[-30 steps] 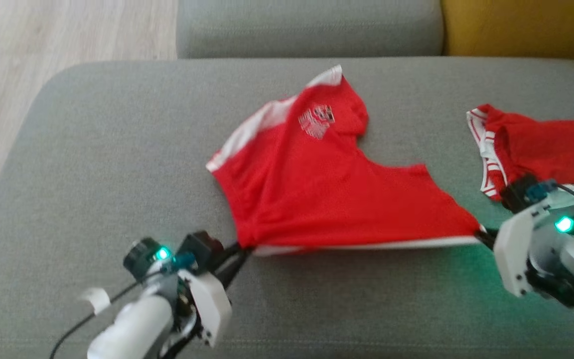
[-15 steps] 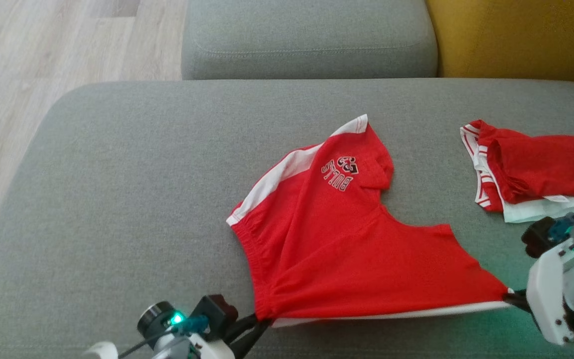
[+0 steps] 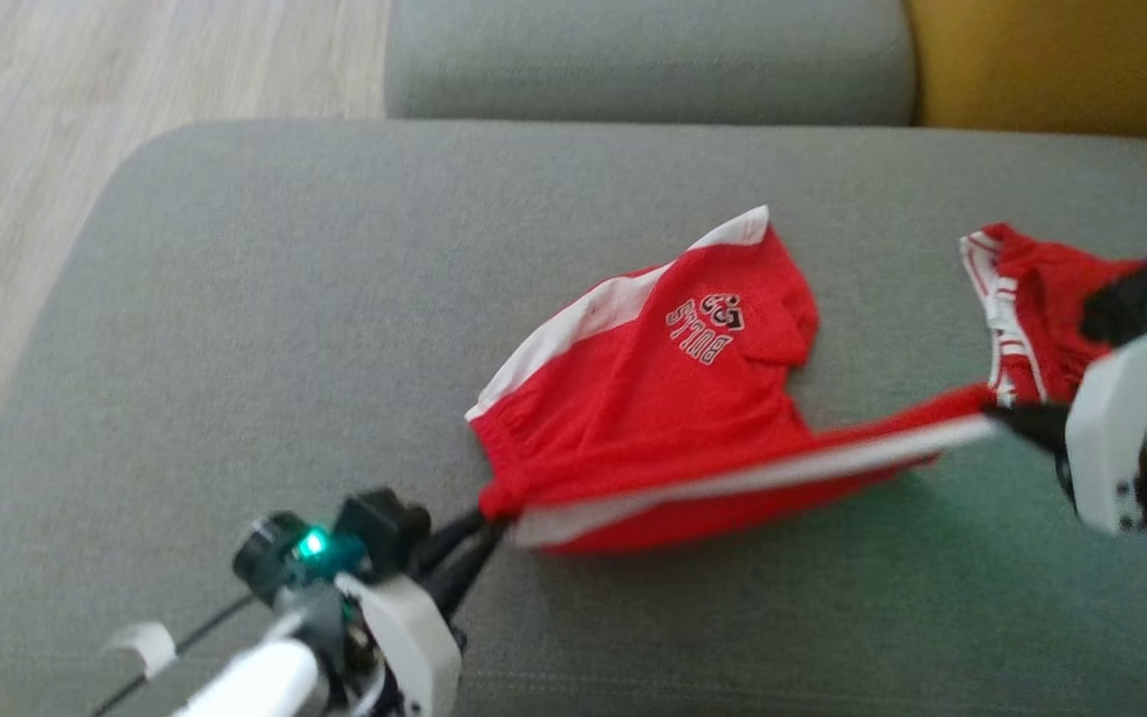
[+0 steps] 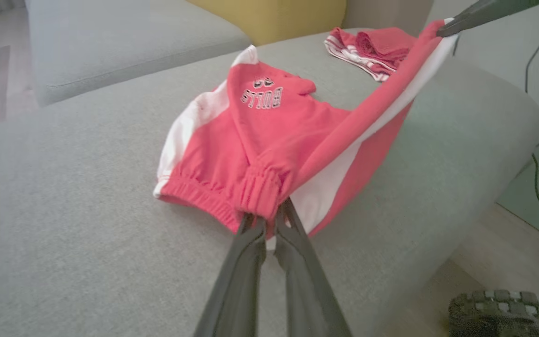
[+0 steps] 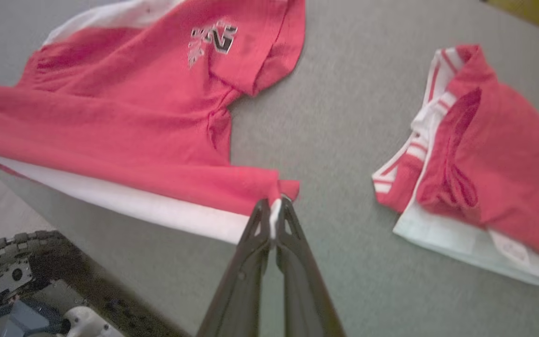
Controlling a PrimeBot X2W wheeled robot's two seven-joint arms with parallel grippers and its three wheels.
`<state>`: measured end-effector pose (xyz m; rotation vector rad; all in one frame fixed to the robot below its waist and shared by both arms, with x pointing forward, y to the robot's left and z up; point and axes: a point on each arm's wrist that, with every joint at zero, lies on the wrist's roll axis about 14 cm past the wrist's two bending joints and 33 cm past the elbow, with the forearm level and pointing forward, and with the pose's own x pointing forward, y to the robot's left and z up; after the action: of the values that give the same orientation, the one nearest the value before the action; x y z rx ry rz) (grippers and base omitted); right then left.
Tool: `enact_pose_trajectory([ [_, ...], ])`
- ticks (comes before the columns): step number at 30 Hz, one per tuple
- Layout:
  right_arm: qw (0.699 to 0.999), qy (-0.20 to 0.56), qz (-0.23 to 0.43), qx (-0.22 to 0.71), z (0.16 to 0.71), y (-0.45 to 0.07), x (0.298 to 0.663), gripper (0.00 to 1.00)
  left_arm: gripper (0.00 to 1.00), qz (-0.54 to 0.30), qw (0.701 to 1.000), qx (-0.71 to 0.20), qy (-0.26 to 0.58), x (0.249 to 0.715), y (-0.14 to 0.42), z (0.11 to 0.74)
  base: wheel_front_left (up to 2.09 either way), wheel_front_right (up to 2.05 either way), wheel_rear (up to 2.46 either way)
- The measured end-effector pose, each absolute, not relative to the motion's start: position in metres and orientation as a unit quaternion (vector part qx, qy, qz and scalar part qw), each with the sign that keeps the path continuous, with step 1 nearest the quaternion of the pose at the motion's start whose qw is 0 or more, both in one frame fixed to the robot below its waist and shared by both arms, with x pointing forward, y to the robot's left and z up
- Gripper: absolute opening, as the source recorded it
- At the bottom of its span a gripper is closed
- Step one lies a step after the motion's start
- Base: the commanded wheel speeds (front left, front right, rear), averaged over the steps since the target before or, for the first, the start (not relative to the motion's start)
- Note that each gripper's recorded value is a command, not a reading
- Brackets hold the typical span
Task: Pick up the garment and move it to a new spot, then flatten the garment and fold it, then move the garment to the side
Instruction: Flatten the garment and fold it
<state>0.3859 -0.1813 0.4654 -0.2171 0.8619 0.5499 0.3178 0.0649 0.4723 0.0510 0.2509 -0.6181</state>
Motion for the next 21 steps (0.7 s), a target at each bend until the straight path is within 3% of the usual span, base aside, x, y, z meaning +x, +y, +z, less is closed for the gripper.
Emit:
enact_pose_trajectory([
  [10,0.878,0.363,0.284,-0.128,0.482,-0.138,0.464,0.00,0.00,-0.248,0.962,-0.001,0.110,0.364,0.087,0.476,0.00,0.00,0.00],
  [21,0.875,0.346,0.288,-0.180,0.456,-0.106,0.549,0.00,0.00,-0.211,0.972,-0.018,0.106,0.430,0.098,0.465,0.00,0.00,0.00],
])
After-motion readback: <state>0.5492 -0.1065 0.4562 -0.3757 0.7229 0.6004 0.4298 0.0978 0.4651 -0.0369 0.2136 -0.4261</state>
